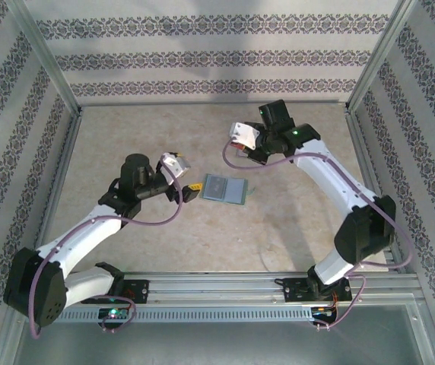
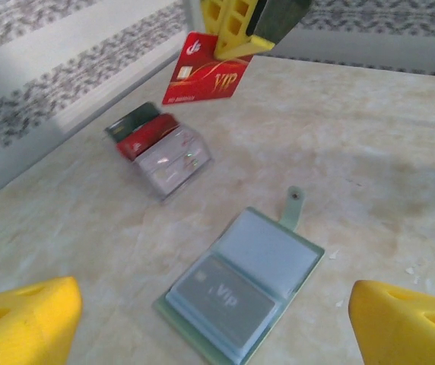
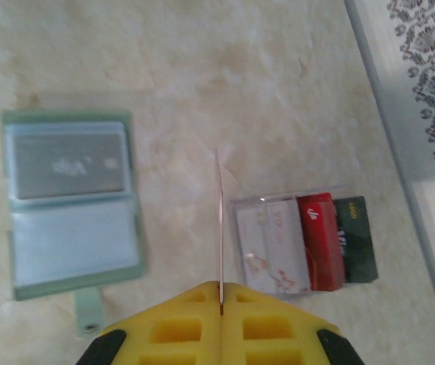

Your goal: Take the credit cards out of the card holder

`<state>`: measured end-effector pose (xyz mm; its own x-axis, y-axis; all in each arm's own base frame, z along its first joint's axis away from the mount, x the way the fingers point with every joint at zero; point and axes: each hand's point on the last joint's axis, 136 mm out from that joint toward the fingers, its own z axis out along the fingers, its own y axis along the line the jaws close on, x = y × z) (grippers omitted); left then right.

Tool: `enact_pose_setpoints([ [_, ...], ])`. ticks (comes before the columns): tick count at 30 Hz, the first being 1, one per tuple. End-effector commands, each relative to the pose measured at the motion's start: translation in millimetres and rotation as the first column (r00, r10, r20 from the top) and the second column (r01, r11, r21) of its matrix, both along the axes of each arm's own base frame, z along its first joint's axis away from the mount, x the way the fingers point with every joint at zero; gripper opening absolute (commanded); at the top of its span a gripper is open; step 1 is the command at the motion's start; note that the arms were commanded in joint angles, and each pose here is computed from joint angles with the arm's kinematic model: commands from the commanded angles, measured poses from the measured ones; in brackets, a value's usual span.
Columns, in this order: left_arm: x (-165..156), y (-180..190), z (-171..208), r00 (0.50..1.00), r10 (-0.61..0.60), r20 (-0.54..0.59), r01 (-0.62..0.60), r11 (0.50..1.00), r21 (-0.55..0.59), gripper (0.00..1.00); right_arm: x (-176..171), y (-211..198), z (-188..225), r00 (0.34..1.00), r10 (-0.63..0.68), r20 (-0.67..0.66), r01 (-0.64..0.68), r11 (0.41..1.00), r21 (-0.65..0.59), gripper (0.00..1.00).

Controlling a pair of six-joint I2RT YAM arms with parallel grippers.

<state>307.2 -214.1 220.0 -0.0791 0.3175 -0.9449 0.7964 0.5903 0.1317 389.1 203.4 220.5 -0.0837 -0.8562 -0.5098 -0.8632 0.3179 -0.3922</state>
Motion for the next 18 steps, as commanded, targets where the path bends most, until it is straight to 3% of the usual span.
enact_pose_setpoints([
  [1,12.3,27.0,15.8,0.98,0.197,0.013,-0.194,0.974,-0.118,0.96,20.0,-24.3,-7.6,0.999,-0.037,0.012,0.038,0.985,-0.17,0.0],
  [5,5.6,47.4,6.2,0.959,0.283,-0.026,-0.283,0.948,-0.147,1.0,43.8,-32.3,-16.5,0.999,-0.048,0.008,0.048,0.964,-0.263,0.0],
  [11,-2.0,75.8,-12.4,0.907,0.411,-0.091,-0.419,0.902,-0.103,1.0,72.6,-36.2,-24.6,0.999,-0.05,0.004,0.049,0.956,-0.288,0.0],
  [18,-11.8,89.1,-24.0,0.885,0.455,-0.104,-0.462,0.884,-0.066,1.0,91.9,-36.3,-40.3,1.0,-0.016,-0.019,0.01,0.952,-0.306,0.0],
])
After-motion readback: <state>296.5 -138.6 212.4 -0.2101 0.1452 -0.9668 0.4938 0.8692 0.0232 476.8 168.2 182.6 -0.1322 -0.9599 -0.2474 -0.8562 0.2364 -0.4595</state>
